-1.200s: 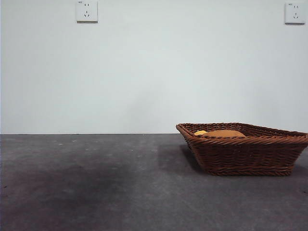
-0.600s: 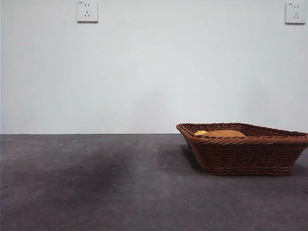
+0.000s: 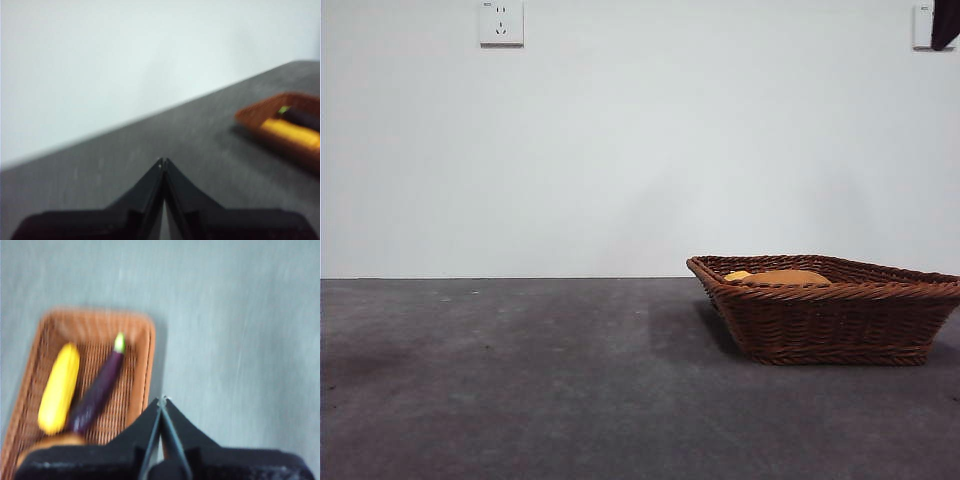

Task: Help me put the vegetables on the table into the basket

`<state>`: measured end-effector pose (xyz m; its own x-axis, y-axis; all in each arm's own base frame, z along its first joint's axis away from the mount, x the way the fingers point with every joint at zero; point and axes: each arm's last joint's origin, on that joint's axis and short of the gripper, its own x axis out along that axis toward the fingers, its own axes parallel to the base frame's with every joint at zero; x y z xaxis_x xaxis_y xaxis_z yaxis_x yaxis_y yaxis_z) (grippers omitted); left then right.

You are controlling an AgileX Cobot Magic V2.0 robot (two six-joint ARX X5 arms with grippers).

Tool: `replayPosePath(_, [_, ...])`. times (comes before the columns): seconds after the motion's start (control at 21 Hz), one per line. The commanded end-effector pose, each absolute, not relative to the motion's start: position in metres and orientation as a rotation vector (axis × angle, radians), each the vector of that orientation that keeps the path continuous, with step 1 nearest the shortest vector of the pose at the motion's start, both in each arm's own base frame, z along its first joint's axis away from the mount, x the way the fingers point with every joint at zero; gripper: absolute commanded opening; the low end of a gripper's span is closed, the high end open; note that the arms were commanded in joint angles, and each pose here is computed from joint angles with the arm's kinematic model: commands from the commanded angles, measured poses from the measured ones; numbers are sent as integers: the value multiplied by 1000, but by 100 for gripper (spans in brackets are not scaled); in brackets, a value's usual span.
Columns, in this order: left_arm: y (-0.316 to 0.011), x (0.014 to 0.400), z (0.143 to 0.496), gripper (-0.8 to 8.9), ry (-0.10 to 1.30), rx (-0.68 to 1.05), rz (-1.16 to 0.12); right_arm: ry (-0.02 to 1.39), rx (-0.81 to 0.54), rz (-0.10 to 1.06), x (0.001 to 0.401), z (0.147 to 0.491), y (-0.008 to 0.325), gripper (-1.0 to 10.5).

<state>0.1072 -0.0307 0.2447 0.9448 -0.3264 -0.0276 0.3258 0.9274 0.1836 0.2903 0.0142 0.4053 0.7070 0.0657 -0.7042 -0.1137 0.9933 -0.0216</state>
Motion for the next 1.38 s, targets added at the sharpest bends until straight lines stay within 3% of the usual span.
replayPosePath(0.05, [-24,106,215,-3,32,80,-281,724,-56,94,299,406,15,1])
replayPosePath(0.43, [-10,103,158,-4,93,71,-161,625,-56,92,305,413,15,1])
replayPosePath(0.62, [-4,97,148,-3,176,64,-103,625,-56,92,305,413,15,1])
replayPosePath(1.38, [0,96,150,-3,159,29,-53,625,-56,92,305,413,15,1])
